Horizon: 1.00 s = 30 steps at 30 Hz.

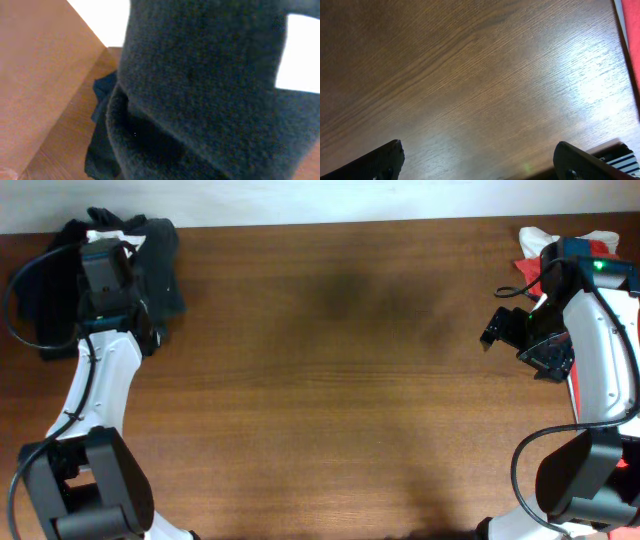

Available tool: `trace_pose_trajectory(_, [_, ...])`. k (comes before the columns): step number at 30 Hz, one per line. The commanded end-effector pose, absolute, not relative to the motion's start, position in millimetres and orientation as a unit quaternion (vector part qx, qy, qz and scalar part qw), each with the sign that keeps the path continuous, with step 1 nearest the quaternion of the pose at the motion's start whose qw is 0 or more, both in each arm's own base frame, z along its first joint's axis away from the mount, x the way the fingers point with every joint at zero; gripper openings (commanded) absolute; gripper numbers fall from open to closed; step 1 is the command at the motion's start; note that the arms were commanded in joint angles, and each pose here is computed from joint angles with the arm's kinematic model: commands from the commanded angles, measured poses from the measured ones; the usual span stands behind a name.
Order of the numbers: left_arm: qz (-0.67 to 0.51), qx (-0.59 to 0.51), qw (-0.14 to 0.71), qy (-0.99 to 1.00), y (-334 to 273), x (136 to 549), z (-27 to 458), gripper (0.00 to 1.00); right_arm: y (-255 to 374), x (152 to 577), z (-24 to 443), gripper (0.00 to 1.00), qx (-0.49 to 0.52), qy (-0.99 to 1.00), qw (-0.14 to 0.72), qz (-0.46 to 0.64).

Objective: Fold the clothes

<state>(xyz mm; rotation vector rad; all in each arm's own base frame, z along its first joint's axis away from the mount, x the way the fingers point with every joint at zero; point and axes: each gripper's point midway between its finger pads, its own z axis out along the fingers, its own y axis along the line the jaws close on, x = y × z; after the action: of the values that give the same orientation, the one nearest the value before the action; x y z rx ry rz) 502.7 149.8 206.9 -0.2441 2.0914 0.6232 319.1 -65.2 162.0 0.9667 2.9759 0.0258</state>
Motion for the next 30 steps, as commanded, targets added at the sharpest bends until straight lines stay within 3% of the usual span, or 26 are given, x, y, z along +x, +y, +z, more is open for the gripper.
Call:
trace_pose_trajectory(1, [0.277, -0.125, 0.461, 0.834, 180, 505, 215, 0.01, -69, 321, 167, 0.99, 0.311, 0.95, 0.017, 0.001])
trace_pose_trajectory(7, [0.3, -0.169, 0.426, 0.837, 243, 503, 156, 0.12, -69, 321, 167, 0.99, 0.311, 0.95, 0.017, 0.001])
trace_pose_trajectory(9, [0.306, -0.181, 0.411, 0.839, 260, 497, 143, 0.44, -69, 321, 167, 0.99, 0.311, 0.95, 0.017, 0.001])
trace_pose_trajectory(11, [0.312, -0.193, 0.414, 0.833, 274, 491, 147, 0.47, -69, 321, 167, 0.99, 0.311, 0.95, 0.017, 0.001])
trace_pose_trajectory(13, [0.315, -0.196, 0.422, 0.827, 277, 491, 157, 0.83, -69, 321, 167, 0.99, 0.311, 0.95, 0.017, 0.001])
trace_pose_trajectory(16, [0.309, -0.184, 0.442, 0.822, 256, 493, 188, 0.87, -69, 321, 167, 0.99, 0.311, 0.95, 0.017, 0.001])
trace_pose_trajectory(17, [0.304, -0.174, 0.453, 0.82, 241, 494, 204, 0.97, -69, 321, 167, 0.99, 0.311, 0.95, 0.017, 0.001])
trace_pose_trajectory(20, [0.28, -0.133, 0.46, 0.832, 185, 486, 240, 0.99, -69, 321, 167, 0.99, 0.311, 0.95, 0.017, 0.001])
trace_pose_trajectory(24, [0.135, -0.062, 0.432, 0.889, 73, 453, 248, 0.99, -69, 321, 167, 0.99, 0.311, 0.95, 0.017, 0.001])
trace_pose_trajectory(26, [0.029, -0.067, 0.402, 0.913, 21, 423, 246, 0.99, -69, 321, 167, 0.99, 0.311, 0.95, 0.017, 0.001])
trace_pose_trajectory(30, [-0.043, -0.003, 0.358, 0.933, -39, 360, 260, 0.99, -69, 321, 167, 0.99, 0.311, 0.95, 0.017, 0.001])
